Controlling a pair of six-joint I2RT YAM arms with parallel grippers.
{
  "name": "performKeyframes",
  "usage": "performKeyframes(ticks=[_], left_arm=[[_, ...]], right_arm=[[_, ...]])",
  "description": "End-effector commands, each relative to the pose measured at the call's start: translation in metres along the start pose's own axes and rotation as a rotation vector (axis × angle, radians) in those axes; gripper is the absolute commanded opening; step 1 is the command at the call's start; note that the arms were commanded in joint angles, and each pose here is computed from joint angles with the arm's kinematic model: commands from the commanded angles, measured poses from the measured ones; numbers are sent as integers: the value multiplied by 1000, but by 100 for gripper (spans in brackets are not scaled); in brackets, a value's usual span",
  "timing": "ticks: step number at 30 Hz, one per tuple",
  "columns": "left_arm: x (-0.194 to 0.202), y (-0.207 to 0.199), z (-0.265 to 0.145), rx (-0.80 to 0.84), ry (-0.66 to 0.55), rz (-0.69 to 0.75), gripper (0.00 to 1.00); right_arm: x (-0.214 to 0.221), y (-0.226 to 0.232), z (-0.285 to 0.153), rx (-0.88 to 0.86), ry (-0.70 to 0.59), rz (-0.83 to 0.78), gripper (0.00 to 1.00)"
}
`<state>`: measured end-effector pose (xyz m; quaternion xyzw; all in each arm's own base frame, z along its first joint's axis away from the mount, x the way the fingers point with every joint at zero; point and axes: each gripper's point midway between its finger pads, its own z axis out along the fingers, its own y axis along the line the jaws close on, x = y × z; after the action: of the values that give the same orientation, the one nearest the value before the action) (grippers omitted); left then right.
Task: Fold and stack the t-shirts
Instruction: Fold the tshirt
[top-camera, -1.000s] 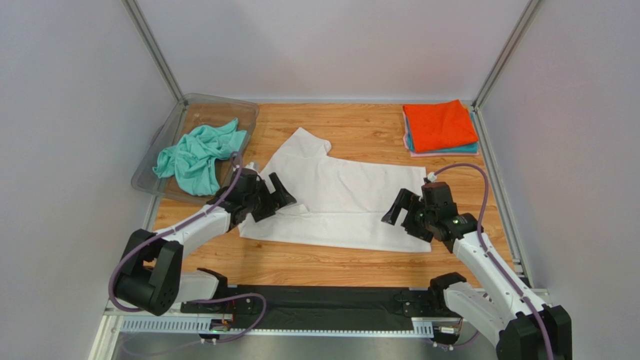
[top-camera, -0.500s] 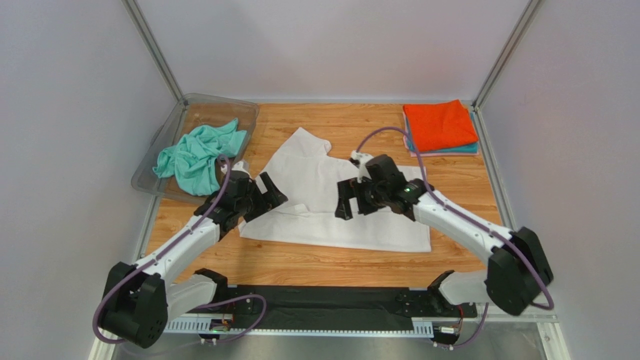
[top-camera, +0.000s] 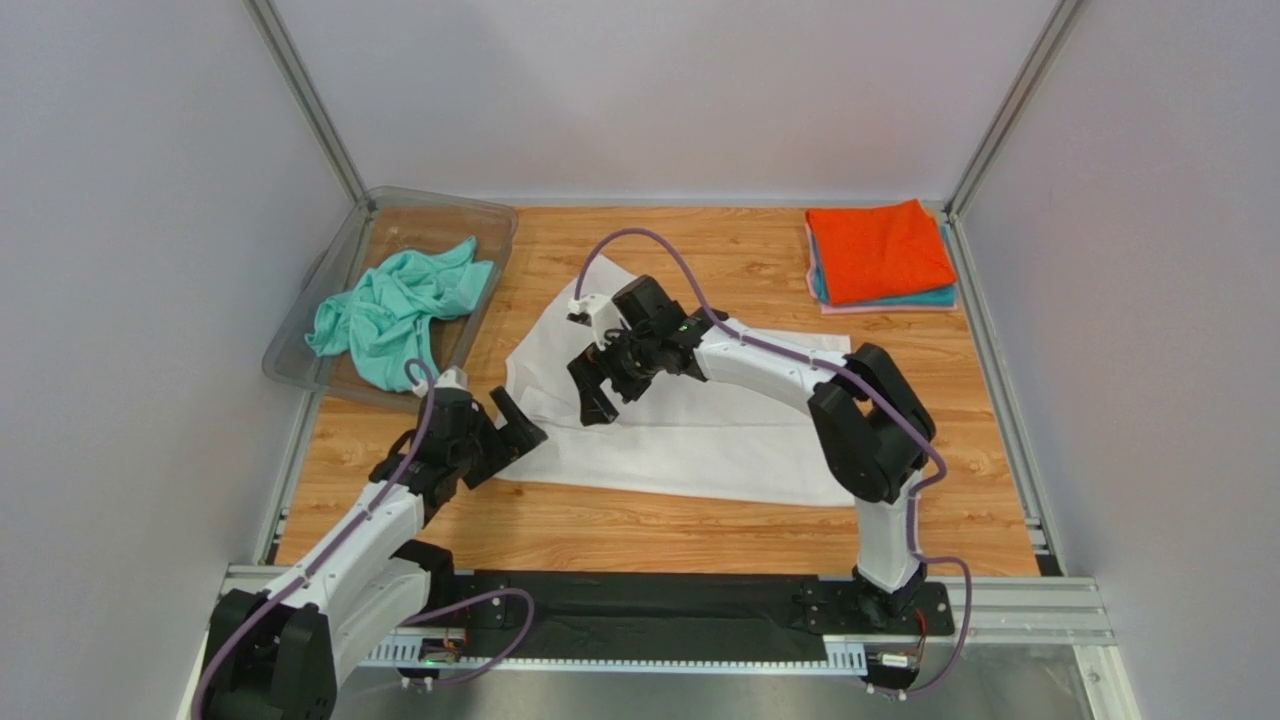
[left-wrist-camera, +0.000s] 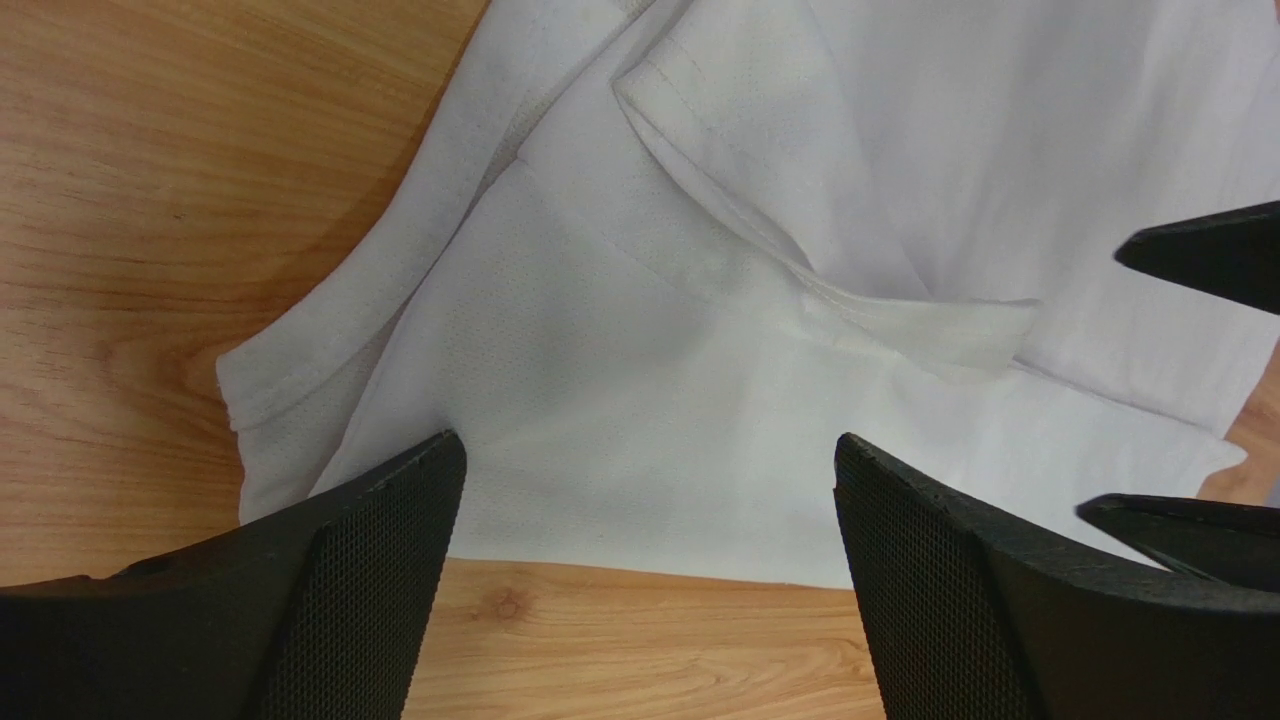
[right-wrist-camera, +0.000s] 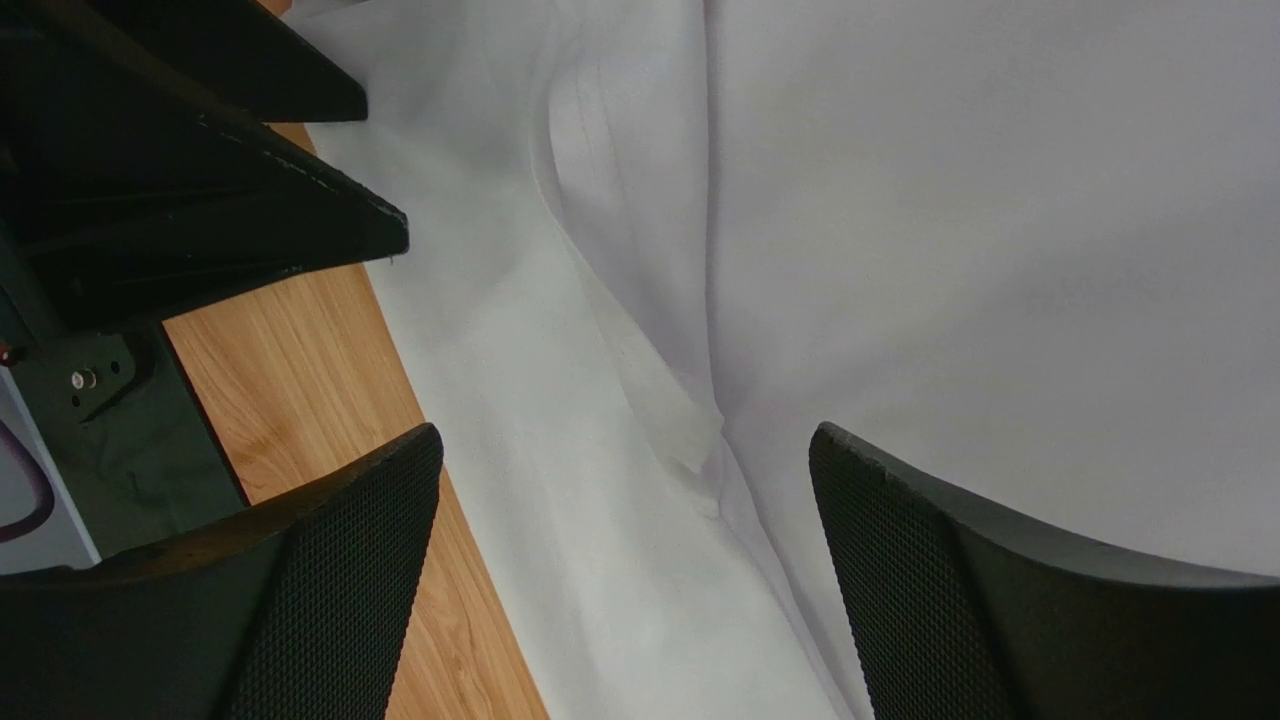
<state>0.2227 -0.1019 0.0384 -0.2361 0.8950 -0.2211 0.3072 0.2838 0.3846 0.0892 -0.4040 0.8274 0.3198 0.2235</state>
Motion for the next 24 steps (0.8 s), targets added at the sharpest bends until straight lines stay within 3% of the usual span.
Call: performKeyframes(ticks=[1, 5, 8, 11, 12, 16, 21, 24], left_arm=[[12, 18, 2, -49, 38, 4, 100], [16, 22, -1, -64, 51, -1, 100], [18, 23, -4, -62, 47, -3, 100], [18, 28, -7, -78, 37, -6, 100], [18, 29, -7, -83, 36, -5, 100], [19, 31, -9, -93, 37, -5, 100], [21, 32, -10, -97, 46, -9, 100], [23, 34, -11, -105, 55, -10, 100]], right_arm=[[-12, 12, 17, -76, 1, -61, 92], [-10, 9, 31, -79, 21, -52, 87], [-6, 7, 36, -84, 33, -46, 74], [-1, 8, 41, -90, 48, -42, 50], [-1, 8, 40, -87, 49, -41, 38], [0, 1, 39, -31, 54, -22, 14], [-5, -12, 32, 67, 36, 20, 0], [-9, -21, 27, 140, 10, 57, 0]])
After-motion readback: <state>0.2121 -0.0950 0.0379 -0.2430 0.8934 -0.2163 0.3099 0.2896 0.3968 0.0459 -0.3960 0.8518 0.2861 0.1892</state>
